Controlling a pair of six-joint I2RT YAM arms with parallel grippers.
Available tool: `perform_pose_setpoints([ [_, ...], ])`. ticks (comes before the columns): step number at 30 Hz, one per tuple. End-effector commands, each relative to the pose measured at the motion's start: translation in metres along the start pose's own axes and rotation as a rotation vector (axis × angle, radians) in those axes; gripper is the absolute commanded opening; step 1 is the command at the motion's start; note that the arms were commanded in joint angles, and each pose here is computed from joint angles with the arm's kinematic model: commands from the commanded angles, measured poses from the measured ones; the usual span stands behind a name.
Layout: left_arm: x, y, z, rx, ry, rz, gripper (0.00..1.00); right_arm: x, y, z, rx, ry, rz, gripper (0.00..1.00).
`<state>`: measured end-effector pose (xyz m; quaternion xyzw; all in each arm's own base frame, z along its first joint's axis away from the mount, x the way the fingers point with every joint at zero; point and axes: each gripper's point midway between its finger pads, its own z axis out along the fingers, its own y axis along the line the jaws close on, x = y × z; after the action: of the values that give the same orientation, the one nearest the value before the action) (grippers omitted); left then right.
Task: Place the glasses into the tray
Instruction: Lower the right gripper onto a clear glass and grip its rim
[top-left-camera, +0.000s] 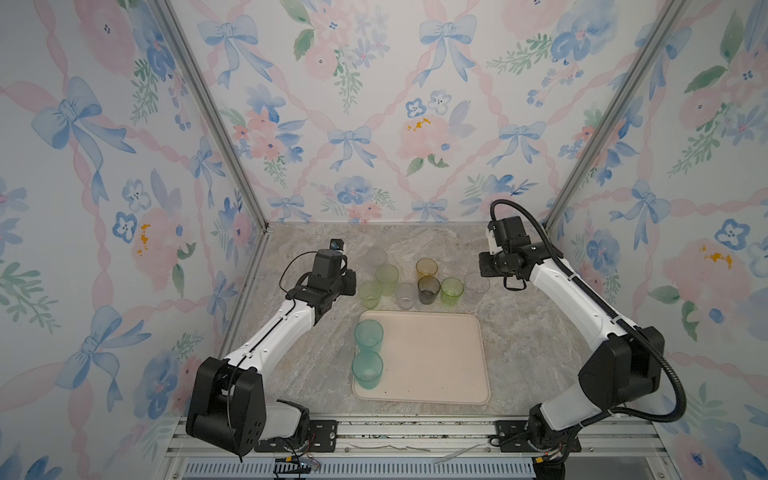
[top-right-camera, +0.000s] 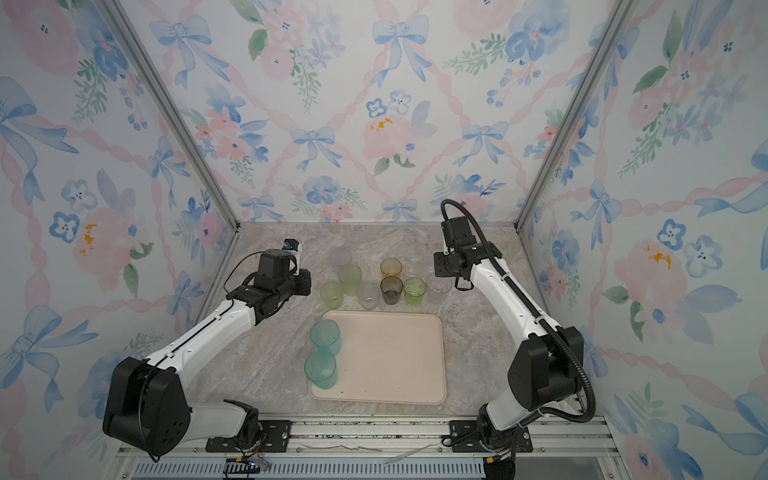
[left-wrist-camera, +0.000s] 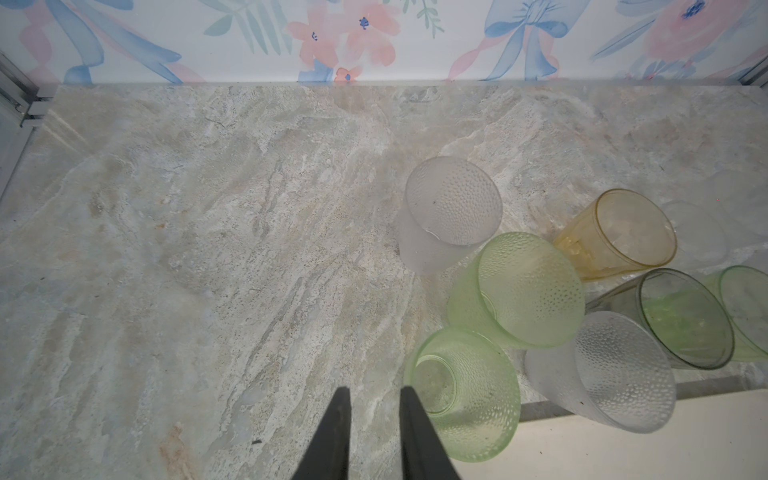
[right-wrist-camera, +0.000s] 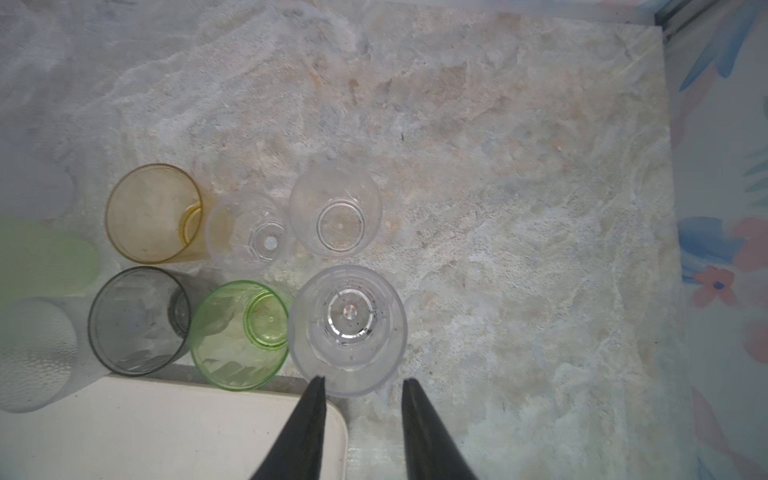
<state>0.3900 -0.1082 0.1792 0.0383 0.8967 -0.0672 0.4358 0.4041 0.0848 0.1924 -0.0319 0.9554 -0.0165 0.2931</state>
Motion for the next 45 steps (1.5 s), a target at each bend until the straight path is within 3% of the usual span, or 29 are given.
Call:
perform_pose_setpoints([
  [1,-0.017,-0.008,0.000,0.022,-0.043,-0.003,0.24,0.022,-0.011,0.022,0.043,0.098,0.009,0.33],
  [9,-0.017,-0.006,0.001,0.012,-0.040,0.003,0.24,0.036,-0.016,0.055,0.033,0.181,0.032,0.29],
  [37,-0.016,-0.008,0.013,0.011,-0.015,0.020,0.24,0.042,-0.019,0.090,-0.006,0.234,0.068,0.19],
  [45,-0.017,-0.009,0.015,0.013,-0.013,0.020,0.23,0.038,-0.020,0.090,-0.007,0.222,0.067,0.12],
])
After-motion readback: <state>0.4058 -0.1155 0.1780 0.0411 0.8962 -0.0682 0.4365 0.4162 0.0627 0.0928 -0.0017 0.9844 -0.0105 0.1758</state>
